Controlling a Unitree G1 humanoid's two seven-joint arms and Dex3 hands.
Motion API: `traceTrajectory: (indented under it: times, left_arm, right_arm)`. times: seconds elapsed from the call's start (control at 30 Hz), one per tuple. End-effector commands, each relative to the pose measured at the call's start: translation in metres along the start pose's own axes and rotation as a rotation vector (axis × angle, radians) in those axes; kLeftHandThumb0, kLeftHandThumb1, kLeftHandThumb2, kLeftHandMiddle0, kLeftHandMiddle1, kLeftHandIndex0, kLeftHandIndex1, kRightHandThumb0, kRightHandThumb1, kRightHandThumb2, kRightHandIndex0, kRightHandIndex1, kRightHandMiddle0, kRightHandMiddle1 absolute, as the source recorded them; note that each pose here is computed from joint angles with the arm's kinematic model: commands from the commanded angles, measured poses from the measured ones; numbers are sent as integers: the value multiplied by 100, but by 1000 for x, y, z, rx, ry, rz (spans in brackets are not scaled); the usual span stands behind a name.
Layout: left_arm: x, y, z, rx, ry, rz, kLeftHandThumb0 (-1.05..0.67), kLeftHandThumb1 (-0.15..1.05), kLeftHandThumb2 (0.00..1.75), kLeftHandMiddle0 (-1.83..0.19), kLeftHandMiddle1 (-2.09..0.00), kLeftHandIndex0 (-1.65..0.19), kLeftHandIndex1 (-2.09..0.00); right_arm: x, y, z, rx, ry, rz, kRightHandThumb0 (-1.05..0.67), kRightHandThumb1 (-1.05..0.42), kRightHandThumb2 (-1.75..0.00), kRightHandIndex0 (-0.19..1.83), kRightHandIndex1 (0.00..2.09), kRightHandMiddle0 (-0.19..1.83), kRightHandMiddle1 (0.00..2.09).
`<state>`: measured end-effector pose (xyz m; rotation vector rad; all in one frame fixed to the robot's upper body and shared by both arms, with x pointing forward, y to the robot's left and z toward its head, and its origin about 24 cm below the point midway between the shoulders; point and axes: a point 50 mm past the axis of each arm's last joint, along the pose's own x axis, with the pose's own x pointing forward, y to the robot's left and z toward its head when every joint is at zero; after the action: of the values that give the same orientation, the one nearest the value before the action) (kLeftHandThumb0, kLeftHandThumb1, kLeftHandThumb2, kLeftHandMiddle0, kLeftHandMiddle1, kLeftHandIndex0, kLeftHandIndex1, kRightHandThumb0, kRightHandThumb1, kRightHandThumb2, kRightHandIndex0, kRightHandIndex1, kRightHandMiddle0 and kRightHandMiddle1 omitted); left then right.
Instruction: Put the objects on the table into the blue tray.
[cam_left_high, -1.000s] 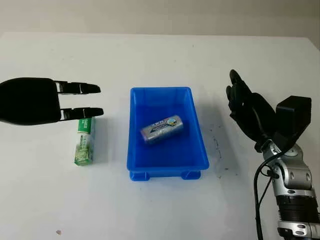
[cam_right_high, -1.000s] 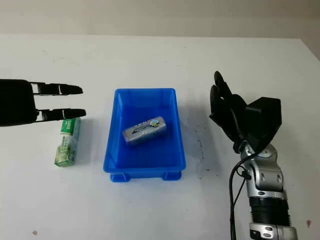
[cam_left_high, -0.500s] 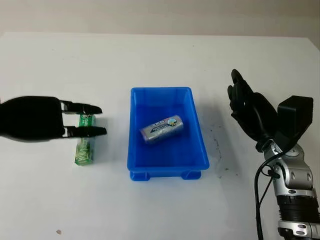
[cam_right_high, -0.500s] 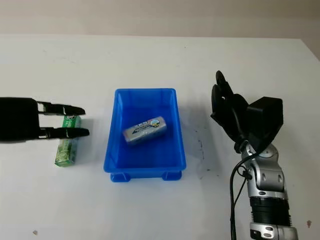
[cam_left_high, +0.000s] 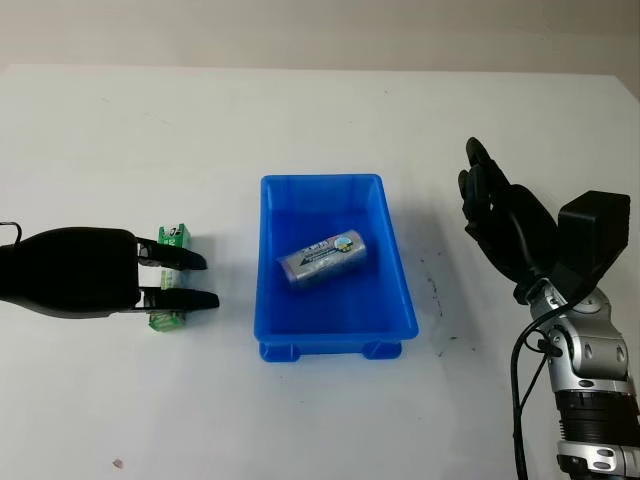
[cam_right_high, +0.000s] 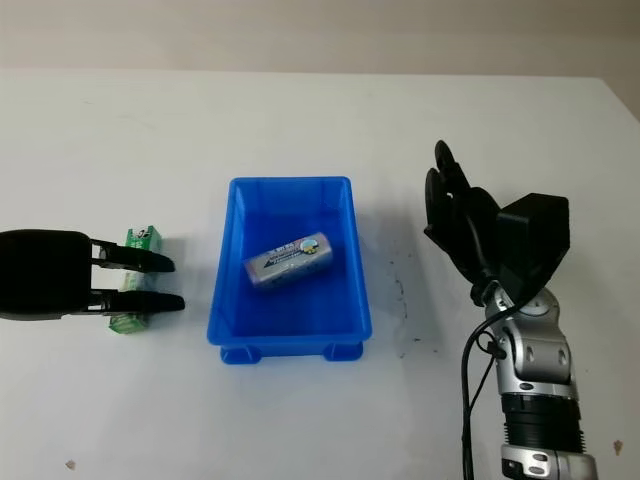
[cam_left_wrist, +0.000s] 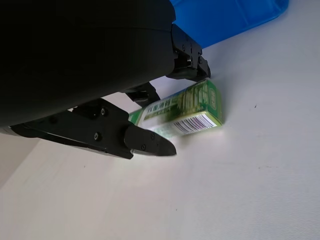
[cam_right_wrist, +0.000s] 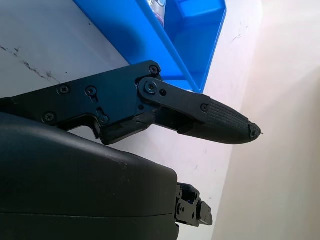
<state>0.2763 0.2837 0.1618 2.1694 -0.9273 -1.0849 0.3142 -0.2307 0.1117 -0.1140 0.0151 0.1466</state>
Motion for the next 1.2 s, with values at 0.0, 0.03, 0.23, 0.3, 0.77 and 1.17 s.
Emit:
traceTrajectory:
  times: [0.0,0.03,0.23,0.3,0.77,1.17]
  left_arm:
    - [3,-18,18,-42,-50,-77,-29,93,5,-54,-143,-46,-130]
    - [5,-19,19,-32,-49,-83,-28,94,6,-59,-159,-46,-144]
    - [14,-18,17,19,-25,-72,-8,104,11,-133,-209,-89,-209]
    - [18,-15,15,15,-7,-65,-14,105,16,-135,-209,-88,-209]
    - [25,55,-61,158,351,190,-51,105,32,-120,-209,-58,-209]
    - [2,130,-107,311,576,488,-52,105,21,-92,-209,-45,-207]
  right_arm:
    - [-4,-5,3,-9,-10,-4,-79,-105,-74,-19,0,-19,0]
    - [-5,-6,3,-8,-9,-1,-79,-105,-74,-19,0,-19,0]
    - [-6,-8,2,-6,-4,17,-79,-105,-73,-19,0,-19,0]
    - [-5,-7,1,-8,0,24,-79,-105,-73,-19,0,-19,0]
    - [1,-3,3,12,1,74,-77,-105,-75,-19,0,-19,0]
    - [4,0,2,29,2,71,-76,-105,-75,-19,0,-19,0]
